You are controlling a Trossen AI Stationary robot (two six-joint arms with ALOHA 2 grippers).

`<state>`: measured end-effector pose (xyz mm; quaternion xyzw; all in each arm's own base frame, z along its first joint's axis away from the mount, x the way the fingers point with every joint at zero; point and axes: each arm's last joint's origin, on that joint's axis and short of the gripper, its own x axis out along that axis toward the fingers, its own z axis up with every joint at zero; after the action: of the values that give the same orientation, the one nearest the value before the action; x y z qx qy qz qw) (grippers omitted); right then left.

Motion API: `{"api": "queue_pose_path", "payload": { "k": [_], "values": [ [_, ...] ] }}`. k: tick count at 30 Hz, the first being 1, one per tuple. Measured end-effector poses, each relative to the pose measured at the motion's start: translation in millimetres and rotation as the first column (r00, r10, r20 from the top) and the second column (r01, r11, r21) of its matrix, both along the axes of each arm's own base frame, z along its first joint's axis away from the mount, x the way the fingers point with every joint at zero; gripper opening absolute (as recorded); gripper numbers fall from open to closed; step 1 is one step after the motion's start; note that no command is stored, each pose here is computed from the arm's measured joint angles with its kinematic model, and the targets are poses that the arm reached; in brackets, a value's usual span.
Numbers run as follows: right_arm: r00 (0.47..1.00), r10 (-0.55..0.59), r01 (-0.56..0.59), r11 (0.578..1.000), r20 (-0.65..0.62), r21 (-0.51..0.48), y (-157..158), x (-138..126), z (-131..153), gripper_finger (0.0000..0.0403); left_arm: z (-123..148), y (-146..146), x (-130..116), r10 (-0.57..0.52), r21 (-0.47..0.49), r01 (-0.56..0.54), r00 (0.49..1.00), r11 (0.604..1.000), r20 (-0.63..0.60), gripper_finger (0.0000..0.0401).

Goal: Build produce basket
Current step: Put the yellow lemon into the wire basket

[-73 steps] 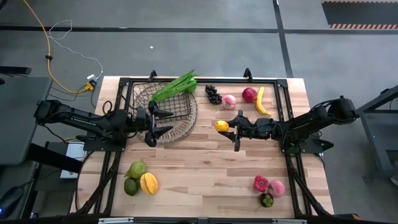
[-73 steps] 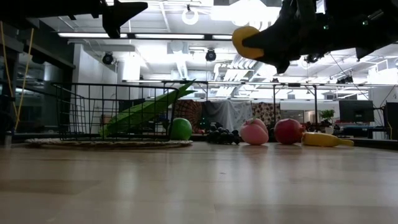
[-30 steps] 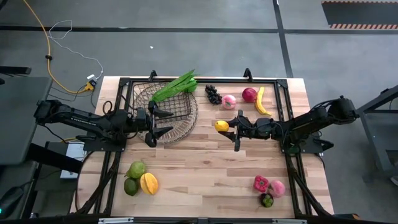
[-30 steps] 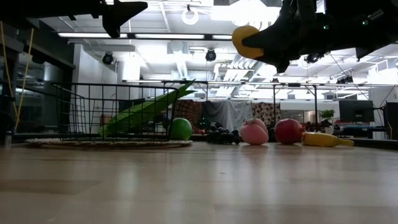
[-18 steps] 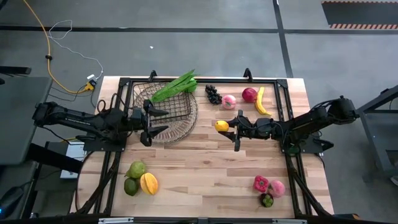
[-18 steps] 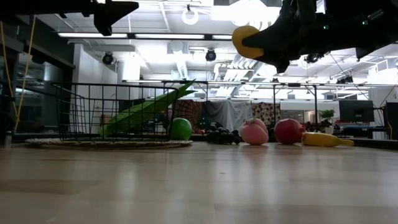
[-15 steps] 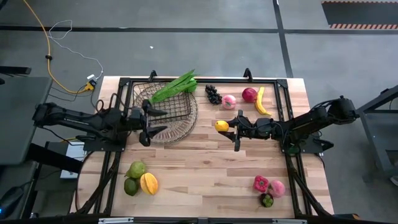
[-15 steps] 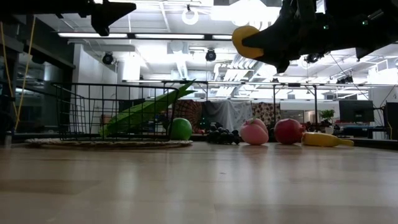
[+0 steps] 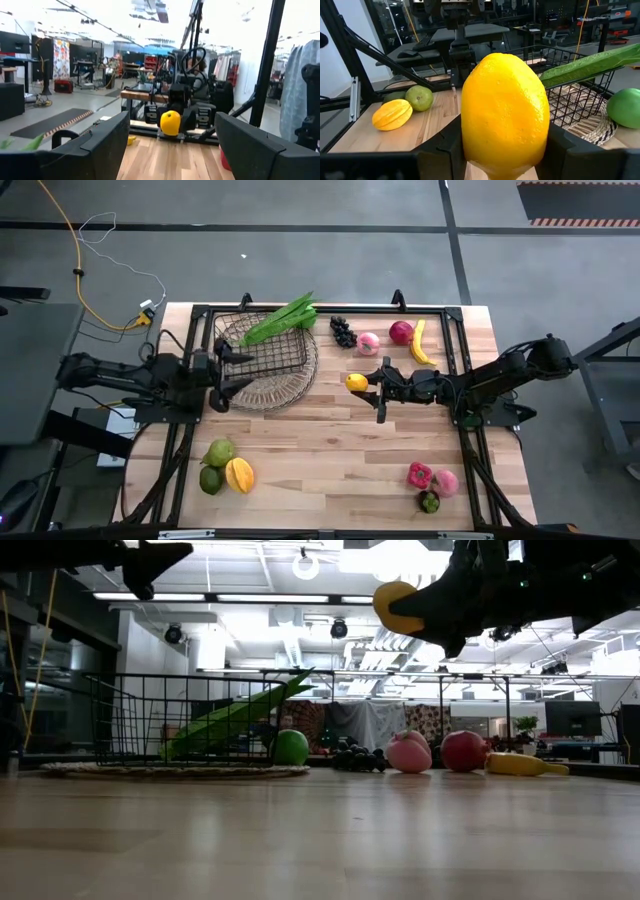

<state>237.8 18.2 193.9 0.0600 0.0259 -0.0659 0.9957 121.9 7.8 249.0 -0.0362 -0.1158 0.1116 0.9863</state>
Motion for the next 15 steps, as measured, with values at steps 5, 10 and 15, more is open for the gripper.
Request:
{"api": "queue_pose_path", "payload": {
  "k": [5, 10, 15],
  "values": [
    [1.0, 0.0, 0.0, 1.0, 0.0, 0.0, 0.0, 0.0, 0.0, 0.0156, -3.8, -0.1, -10.7, 0.002, 0.0, -0.002, 1.0, 1.0, 0.028, 0.0282],
    [1.0, 0.0, 0.0, 1.0, 0.0, 0.0, 0.0, 0.0, 0.0, 0.0156, -7.6, -0.1, -17.2, 0.005, 0.0, -0.005, 0.998, 1.0, 0.056, 0.0282],
    [1.0, 0.0, 0.0, 1.0, 0.001, 0.001, 0.0, 0.0, 0.0, 0.0156, -6.5, -0.2, -19.8, 0.001, -0.006, 0.0, 0.997, 1.0, 0.073, 0.0282]
  ]
}}
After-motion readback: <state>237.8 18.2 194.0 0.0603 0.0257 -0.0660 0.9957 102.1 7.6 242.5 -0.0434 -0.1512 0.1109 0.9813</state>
